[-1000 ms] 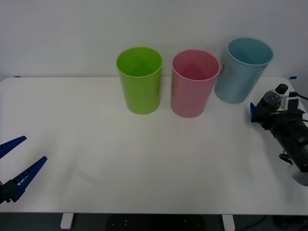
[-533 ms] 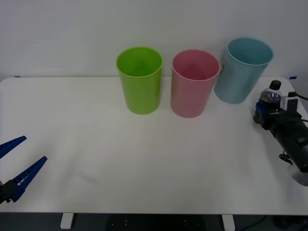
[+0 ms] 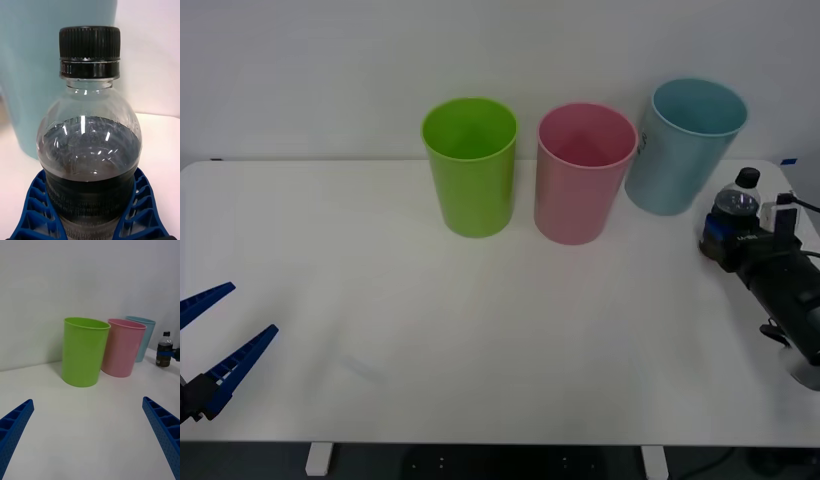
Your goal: Grasp the object on the table and drop it into the matching bin: aluminum can to the light blue bin, PET bottle to the pink bin.
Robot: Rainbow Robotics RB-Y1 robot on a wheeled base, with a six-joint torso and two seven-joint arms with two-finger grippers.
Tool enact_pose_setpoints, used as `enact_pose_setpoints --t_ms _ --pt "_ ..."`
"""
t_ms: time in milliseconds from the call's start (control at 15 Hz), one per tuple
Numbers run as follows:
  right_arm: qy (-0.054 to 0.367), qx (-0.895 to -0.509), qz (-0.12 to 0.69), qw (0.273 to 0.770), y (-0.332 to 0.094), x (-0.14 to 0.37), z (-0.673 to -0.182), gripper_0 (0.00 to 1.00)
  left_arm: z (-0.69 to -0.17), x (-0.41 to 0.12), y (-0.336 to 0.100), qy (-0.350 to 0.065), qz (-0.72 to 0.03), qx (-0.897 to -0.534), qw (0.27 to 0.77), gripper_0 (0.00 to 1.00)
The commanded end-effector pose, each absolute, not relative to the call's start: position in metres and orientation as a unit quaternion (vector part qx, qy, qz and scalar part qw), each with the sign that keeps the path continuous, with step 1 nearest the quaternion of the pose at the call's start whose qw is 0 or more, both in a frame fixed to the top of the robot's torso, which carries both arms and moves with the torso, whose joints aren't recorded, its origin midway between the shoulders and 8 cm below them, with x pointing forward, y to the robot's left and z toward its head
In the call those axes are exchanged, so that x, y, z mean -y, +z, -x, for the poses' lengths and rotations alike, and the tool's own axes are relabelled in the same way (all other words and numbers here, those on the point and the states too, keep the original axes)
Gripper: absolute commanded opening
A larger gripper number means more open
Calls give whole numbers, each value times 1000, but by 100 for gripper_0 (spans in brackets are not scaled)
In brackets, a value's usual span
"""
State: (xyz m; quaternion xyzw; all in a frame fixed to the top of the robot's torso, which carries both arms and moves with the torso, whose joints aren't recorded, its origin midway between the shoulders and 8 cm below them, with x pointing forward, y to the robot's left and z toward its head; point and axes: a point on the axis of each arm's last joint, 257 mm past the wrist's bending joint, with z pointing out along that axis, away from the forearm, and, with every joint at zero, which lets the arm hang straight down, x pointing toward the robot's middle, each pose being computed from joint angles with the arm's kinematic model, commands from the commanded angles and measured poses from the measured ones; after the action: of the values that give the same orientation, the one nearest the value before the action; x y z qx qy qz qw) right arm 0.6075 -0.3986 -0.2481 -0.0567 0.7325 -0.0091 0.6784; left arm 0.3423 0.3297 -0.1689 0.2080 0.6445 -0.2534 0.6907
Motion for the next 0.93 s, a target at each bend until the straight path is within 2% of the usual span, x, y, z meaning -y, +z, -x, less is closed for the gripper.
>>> enact_pose_setpoints --t_ms 67,933 --pt "0 -723 62 688 -239 393 -594 0 -342 -330 -169 -253 -208 -645 691 100" --pt "172 -677 73 712 -176 327 -500 0 -342 -330 -169 -253 -208 -645 691 100"
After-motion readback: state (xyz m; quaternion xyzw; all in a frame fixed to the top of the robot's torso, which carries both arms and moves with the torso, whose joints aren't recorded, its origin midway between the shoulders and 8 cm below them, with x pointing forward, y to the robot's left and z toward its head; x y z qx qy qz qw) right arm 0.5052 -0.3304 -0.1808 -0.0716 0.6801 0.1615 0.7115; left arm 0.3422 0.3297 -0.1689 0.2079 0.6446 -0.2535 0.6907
